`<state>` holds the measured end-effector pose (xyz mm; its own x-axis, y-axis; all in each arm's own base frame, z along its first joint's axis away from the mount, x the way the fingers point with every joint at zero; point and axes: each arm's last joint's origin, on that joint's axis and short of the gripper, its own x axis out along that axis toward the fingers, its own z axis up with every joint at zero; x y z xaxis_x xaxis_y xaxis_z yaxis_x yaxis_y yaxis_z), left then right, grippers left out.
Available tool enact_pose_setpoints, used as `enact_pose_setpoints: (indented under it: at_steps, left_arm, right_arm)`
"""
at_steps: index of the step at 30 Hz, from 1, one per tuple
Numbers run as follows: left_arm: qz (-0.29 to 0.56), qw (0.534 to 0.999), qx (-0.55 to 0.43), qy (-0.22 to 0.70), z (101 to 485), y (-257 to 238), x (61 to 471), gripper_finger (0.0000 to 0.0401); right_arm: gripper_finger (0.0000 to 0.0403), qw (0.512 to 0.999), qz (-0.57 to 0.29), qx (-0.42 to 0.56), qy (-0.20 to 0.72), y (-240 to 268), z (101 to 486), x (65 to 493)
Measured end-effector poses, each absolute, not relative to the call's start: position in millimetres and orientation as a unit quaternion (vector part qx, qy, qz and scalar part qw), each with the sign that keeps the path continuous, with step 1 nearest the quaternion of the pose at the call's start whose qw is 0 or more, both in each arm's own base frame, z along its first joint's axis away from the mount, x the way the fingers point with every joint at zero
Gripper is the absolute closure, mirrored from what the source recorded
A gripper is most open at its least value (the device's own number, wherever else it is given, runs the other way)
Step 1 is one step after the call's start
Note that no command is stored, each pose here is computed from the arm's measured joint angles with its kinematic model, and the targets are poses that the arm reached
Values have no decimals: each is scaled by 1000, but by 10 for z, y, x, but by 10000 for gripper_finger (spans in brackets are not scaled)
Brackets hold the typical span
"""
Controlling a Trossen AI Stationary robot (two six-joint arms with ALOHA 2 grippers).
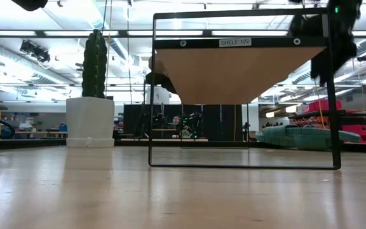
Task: Pick and place slides into the shelf
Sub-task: Put the green slides on the shelf
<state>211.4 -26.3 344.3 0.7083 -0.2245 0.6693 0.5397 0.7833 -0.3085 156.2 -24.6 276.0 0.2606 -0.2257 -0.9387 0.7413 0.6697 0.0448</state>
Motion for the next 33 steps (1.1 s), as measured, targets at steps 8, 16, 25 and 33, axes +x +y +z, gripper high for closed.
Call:
enact_pose_setpoints:
  at_steps: [8, 16, 25, 33]
  left_arm:
    - [-216, 889, -252, -315, 3443, -263, 2114, 207]
    - [-216, 889, -253, -315, 3443, -263, 2114, 205]
    - [-216, 889, -254, -315, 3443, -263, 2115, 209]
    - [-216, 889, -254, -315, 3443, -263, 2115, 203]
  right_arm:
    - [98, 732, -371, 228, 524, -269, 2439, 1531]
    - [103, 734, -397, 232, 499, -342, 2404, 1540]
    - [114, 692, -481, 290, 453, -642, 2446, 1392]
    - [112, 625, -580, 358, 382, -923, 2453, 1241]
